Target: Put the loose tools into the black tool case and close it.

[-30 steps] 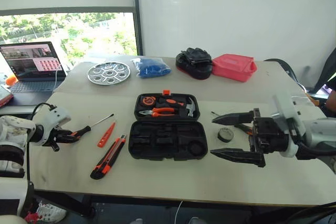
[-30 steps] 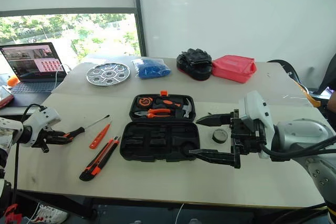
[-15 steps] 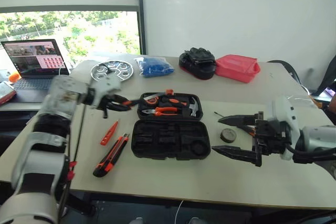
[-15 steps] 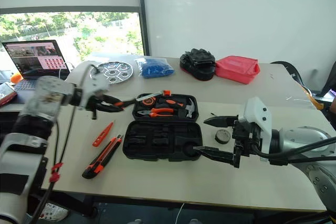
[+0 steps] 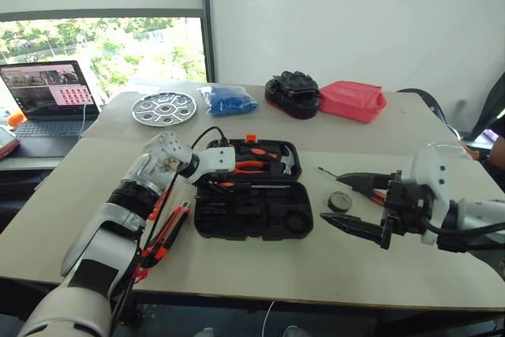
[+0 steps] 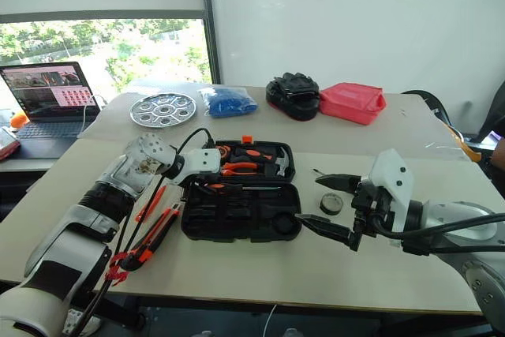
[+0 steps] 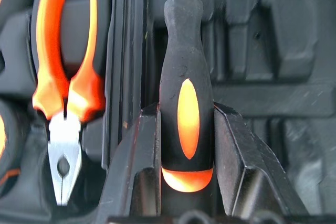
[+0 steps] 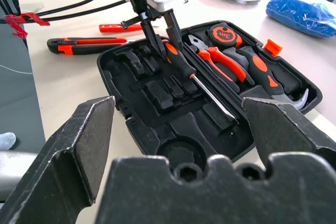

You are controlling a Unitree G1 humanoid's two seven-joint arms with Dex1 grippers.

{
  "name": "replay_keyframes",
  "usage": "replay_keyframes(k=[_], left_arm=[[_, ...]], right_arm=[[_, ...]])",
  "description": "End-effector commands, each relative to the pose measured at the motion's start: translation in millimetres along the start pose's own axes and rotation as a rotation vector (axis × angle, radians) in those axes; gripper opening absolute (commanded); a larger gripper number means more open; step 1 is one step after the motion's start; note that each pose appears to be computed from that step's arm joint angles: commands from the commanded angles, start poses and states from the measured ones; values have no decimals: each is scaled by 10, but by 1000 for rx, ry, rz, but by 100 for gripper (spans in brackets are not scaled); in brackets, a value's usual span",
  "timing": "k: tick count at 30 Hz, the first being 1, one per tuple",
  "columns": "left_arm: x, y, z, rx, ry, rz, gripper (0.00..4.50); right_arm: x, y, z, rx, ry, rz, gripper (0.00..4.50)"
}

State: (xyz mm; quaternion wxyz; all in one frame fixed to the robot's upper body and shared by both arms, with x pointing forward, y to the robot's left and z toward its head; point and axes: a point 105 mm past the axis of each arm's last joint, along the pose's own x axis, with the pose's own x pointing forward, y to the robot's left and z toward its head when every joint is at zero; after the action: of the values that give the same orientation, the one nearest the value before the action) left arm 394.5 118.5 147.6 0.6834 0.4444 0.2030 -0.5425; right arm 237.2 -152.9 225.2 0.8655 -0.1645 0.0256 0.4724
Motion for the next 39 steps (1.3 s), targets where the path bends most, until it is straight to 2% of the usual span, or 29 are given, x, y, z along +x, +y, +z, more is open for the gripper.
replay_keyframes(k=[1,10,11,12,13,15,16,18,21,28,39], left_arm=[[-53,46,115,24,-30,3,87],[-48,36,73,25,-21,2,87],[-70,48,88,23,-27,7,187],[-122,57,125,17,-45,4,202],[-178,65,170,7,-67,-1,245],[-234,61,217,-3,-91,-11,296],[-279,57,269,-25,-115,-27,336],[-337,41,341,-43,-145,-51,336],[-363,61,434,2,-158,-43,267],[-147,40,409,58,-114,-46,4],[48,115,362,64,-70,-4,4]], right_arm=[[-60,-13,60,-36,-8,-30,450],[-59,-11,77,-37,-14,-31,450],[-54,-10,81,-38,-17,-29,450],[-51,-8,82,-39,-17,-27,450],[-49,-8,80,-38,-17,-26,450],[-51,-3,73,-37,-16,-24,450],[-51,-2,65,-35,-15,-24,450],[-50,-3,53,-33,-14,-22,450],[-39,-5,29,-28,-12,-24,450],[-48,-1,-17,-29,6,-27,450],[-63,17,-34,-24,10,-33,450]])
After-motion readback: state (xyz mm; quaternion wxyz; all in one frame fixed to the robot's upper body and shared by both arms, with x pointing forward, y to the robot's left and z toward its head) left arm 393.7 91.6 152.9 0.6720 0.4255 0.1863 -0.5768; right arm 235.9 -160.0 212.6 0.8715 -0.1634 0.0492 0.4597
